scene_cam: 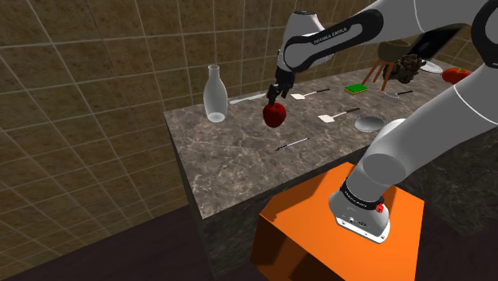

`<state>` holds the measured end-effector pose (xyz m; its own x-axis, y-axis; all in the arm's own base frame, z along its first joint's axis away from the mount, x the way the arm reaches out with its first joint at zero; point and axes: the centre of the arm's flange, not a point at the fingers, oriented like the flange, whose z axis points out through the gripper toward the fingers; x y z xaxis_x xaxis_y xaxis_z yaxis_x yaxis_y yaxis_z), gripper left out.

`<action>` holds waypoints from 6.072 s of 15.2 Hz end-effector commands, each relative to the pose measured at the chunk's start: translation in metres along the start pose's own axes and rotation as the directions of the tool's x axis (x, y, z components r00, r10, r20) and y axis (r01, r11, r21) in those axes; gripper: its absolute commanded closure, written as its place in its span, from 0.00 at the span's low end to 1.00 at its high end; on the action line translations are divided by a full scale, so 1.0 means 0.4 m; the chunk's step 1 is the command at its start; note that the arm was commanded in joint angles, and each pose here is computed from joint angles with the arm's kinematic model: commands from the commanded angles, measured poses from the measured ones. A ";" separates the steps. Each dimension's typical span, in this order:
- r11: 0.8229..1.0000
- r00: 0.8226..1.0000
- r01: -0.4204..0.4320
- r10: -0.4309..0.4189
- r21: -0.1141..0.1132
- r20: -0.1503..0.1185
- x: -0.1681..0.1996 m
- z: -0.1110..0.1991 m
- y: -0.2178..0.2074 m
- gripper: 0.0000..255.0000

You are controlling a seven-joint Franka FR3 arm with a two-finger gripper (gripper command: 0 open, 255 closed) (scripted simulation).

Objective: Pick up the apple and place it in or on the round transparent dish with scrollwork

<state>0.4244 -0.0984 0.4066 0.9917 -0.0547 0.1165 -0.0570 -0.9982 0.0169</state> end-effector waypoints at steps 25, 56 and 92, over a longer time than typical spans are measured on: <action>1.000 1.000 0.000 0.000 0.000 -0.001 0.007 -0.043 0.000 1.00; 1.000 1.000 0.000 0.000 0.000 -0.001 -0.271 -0.358 0.292 1.00; 1.000 1.000 0.000 0.000 0.000 -0.001 -0.858 -0.371 0.828 1.00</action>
<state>0.0483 -0.4075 0.5257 0.9916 -0.0549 0.1168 -0.0572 -0.9982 0.0167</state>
